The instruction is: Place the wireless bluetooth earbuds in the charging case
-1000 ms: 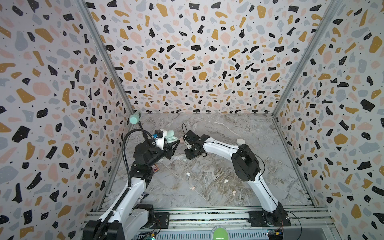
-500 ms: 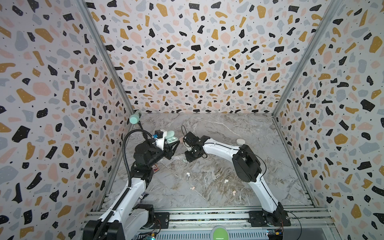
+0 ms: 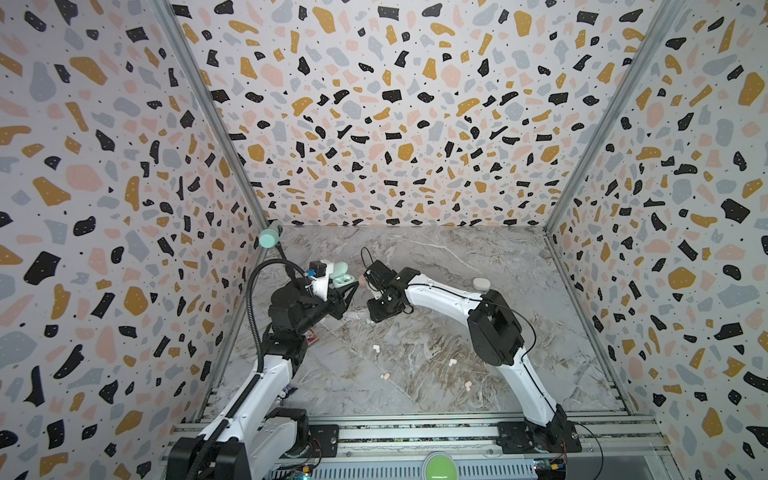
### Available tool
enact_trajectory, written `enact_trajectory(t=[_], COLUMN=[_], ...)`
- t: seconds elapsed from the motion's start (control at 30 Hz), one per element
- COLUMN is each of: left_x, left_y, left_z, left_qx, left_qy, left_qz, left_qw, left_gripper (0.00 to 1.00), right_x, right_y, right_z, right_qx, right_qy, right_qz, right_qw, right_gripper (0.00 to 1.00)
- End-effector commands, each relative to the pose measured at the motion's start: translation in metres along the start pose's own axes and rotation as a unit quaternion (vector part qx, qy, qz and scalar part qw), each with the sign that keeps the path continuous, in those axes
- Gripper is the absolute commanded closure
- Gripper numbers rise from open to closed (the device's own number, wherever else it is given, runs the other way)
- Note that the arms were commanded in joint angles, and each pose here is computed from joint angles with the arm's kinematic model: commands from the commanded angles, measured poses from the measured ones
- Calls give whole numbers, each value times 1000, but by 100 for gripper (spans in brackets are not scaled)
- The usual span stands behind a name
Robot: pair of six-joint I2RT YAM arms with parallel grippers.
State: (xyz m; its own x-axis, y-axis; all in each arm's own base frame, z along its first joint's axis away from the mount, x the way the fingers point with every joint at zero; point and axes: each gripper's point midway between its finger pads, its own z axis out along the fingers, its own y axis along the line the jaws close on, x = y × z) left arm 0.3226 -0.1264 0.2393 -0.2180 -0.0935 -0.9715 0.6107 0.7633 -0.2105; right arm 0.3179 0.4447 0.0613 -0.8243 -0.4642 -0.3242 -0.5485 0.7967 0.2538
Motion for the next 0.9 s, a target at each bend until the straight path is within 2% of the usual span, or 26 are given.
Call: enact_trajectory(t=[0.0,0.33,0.87], left_x=[-15,-15,-13], left_y=[7,27,25], left_z=[0,-6,-6], left_qx=[-18,-56,-48], left_qy=[-14,-14,-16], left_qz=[14,8,3], left_qw=[1000,998,999], left_gripper=[100,100,100], right_x=[-8,-12,-17], right_y=[17,25,23], right_z=[-12,0,19], right_qx=[-8,-8,6], right_qy=[-8,-9,-6], right_qz=[-5,-5,-23], right_qw=[1000,1000,1000], right_gripper=[52,54,69])
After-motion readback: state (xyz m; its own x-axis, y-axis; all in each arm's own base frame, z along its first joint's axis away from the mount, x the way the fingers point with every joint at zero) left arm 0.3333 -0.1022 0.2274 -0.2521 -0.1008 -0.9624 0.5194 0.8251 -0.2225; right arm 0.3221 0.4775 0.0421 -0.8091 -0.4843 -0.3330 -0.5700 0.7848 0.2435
